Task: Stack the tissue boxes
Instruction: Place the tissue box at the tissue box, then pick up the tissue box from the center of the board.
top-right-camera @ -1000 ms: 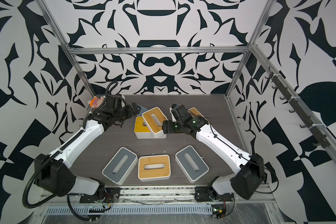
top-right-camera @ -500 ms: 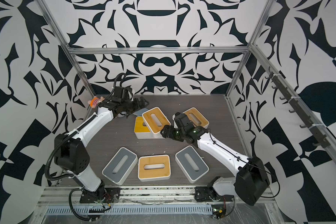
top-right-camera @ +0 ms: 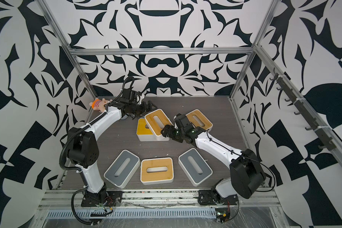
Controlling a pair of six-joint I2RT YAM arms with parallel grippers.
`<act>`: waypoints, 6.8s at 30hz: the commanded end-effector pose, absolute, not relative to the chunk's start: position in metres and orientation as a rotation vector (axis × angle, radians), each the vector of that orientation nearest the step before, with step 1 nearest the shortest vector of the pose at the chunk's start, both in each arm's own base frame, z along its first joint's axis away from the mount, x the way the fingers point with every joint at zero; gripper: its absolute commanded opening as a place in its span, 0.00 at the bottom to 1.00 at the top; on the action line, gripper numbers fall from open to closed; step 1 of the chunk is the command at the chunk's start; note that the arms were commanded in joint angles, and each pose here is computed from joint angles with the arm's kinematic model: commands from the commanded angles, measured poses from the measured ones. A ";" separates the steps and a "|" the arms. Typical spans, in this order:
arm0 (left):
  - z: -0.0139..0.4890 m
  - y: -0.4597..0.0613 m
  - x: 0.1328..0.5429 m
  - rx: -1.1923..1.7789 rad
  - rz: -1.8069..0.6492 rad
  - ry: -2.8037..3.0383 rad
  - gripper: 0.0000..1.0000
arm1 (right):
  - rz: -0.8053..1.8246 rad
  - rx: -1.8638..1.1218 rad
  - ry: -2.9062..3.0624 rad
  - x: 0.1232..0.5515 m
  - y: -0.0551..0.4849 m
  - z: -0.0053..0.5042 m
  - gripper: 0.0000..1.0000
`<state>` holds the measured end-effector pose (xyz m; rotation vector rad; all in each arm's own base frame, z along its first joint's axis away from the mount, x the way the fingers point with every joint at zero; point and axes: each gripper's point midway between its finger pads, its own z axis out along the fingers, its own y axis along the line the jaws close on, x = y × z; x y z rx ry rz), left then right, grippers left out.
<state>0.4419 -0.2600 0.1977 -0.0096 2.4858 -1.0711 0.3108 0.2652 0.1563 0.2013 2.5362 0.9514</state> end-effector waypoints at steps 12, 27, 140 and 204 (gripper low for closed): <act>0.195 -0.263 0.421 0.035 -1.161 2.503 0.99 | 1.013 0.202 2.435 0.349 0.273 0.186 0.87; 0.186 -0.232 0.394 -0.110 -1.025 2.505 0.99 | 0.986 0.102 2.512 0.364 0.283 0.187 0.87; 0.248 -0.274 0.348 -0.194 -0.825 2.290 0.99 | 0.385 0.292 2.606 0.443 0.087 0.118 0.98; 0.257 -0.249 0.341 -0.187 -0.711 2.254 0.99 | 0.074 0.023 2.719 0.427 0.107 0.085 0.31</act>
